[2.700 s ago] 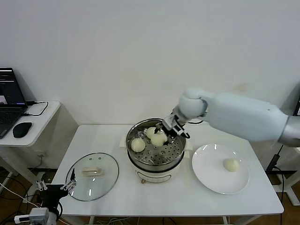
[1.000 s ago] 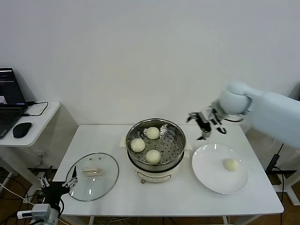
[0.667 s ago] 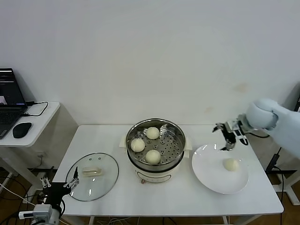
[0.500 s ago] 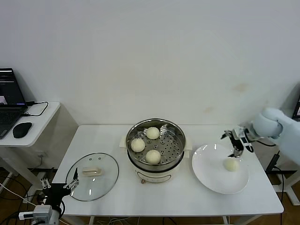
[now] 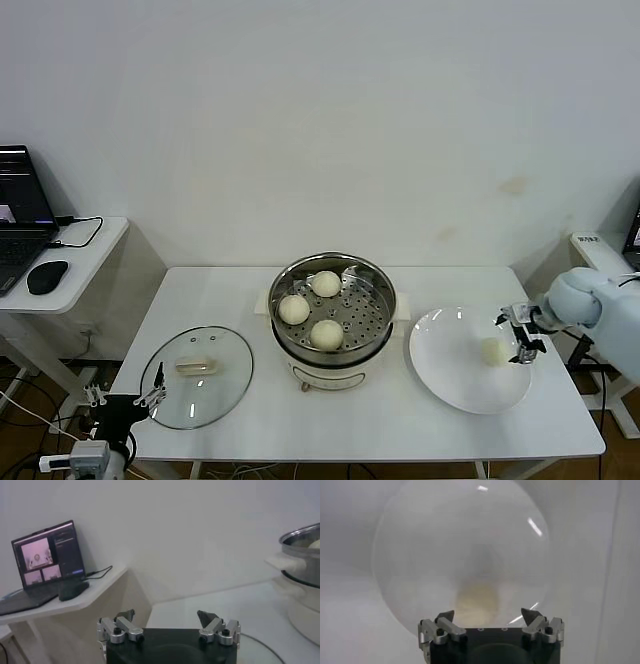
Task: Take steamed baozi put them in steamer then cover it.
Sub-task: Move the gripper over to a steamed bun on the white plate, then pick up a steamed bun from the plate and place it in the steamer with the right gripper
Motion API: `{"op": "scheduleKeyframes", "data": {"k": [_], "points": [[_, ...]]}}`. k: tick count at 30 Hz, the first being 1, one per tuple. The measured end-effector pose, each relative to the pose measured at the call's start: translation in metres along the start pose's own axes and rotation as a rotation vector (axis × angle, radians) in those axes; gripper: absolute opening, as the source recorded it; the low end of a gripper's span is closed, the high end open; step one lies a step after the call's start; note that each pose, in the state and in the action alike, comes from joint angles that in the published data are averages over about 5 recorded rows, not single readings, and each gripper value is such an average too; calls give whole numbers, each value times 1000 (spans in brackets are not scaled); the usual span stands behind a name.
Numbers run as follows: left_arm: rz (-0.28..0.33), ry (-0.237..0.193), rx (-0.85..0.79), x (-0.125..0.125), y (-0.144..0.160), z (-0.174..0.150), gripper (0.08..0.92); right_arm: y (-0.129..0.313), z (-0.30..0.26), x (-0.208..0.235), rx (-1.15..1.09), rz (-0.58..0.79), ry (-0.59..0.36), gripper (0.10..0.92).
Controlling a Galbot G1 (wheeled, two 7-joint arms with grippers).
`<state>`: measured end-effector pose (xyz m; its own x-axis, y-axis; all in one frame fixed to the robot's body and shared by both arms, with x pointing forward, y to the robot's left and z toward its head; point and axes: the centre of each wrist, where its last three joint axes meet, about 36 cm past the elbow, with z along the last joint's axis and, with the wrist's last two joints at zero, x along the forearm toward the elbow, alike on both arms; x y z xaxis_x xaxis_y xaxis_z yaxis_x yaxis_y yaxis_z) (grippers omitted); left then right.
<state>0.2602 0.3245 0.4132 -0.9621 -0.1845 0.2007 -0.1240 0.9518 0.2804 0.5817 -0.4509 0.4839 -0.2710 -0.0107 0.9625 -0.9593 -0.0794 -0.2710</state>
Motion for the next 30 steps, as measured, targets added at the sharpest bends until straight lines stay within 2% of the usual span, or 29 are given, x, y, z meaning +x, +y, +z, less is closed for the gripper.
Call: {"op": "scheduleKeyframes", "data": {"k": [13, 21, 30], "points": [[-6, 4, -3, -1, 2, 1, 823, -3, -4, -34, -39, -9, 3, 812], [-9, 7, 2, -1, 1, 3, 823, -3, -3, -41, -55, -22, 9, 686], [-11, 2, 1, 0, 2, 1, 823, -8, -6, -34, -62, -23, -4, 600]]}}
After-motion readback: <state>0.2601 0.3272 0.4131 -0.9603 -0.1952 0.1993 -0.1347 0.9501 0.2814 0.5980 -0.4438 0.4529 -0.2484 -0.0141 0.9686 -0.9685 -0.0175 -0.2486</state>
